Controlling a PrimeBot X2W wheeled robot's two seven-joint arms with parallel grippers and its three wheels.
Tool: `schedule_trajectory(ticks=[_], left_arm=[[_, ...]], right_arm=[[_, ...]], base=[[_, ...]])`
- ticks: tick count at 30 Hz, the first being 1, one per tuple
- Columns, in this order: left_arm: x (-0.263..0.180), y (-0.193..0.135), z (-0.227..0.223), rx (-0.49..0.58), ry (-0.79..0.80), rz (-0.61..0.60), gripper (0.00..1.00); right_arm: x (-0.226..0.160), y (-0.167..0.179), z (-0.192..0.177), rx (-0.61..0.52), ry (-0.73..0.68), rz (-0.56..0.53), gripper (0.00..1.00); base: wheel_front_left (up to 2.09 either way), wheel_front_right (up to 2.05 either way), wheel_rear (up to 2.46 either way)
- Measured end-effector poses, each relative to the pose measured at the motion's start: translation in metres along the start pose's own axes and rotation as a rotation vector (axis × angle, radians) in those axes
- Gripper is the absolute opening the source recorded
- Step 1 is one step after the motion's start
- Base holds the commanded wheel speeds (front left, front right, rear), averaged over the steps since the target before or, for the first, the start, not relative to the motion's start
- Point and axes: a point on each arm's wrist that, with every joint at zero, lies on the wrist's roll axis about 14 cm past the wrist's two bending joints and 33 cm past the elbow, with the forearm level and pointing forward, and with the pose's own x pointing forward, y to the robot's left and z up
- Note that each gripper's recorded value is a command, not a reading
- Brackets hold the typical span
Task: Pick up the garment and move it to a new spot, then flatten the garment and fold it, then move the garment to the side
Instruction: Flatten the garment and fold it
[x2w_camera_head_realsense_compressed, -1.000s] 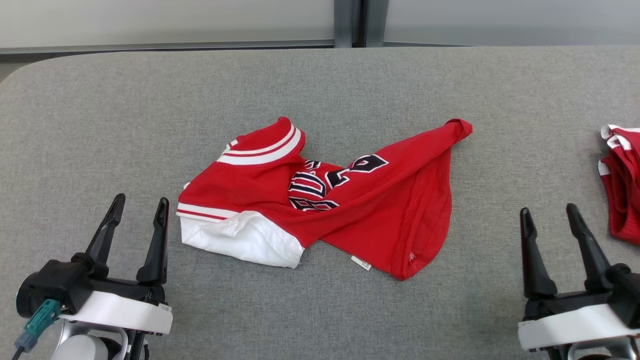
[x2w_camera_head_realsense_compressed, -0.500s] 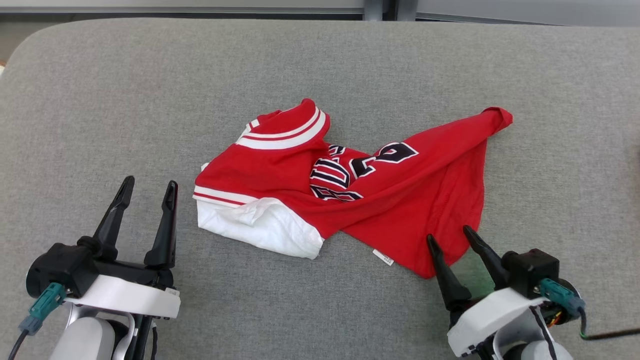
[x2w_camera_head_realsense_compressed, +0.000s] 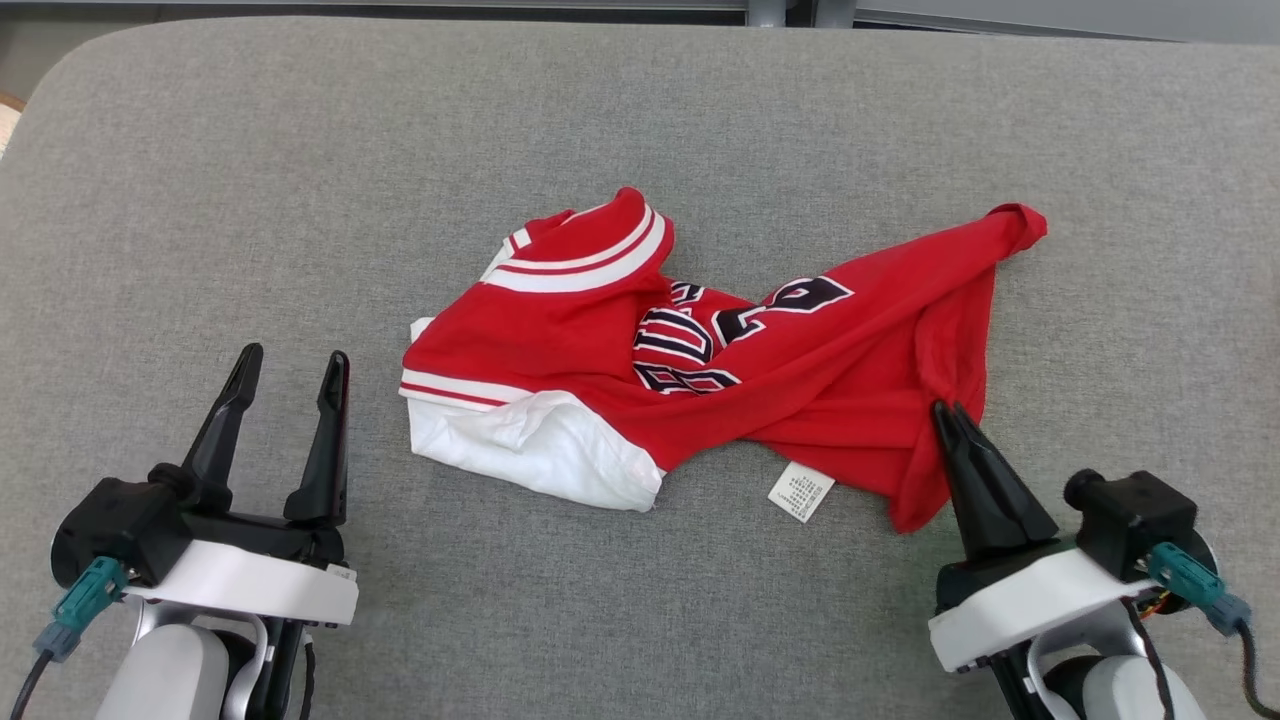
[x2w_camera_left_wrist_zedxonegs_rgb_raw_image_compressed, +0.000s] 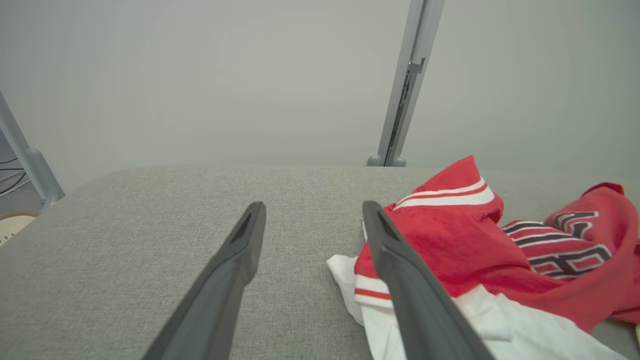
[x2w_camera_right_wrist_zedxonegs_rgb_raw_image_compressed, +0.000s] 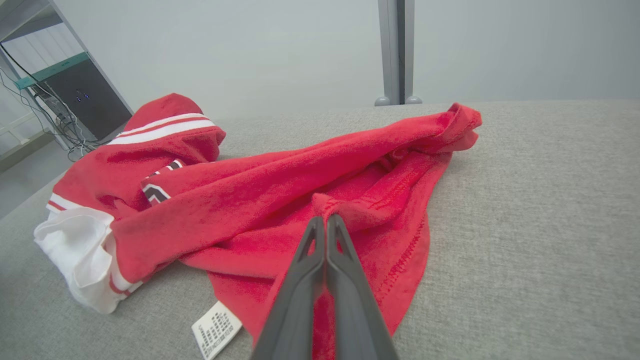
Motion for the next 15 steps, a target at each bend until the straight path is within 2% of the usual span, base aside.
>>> schedule_trajectory(ticks=[7,15], left_arm=[[0.003,-0.006,0.003,-0.007,-0.013,-0.018,1.0],[0.006,-0.013,0.008,-0.003,-0.032,-0.036,1.0]], right_arm=[[-0.014,-0.015,0.041,-0.042,-0.143,-0.055,0.0],[-0.033,-0.016,0.114,-0.138,-0.374,-0.079,0.0]], base=[[0.0,0.0,0.0],[0.0,0.0,0.0]])
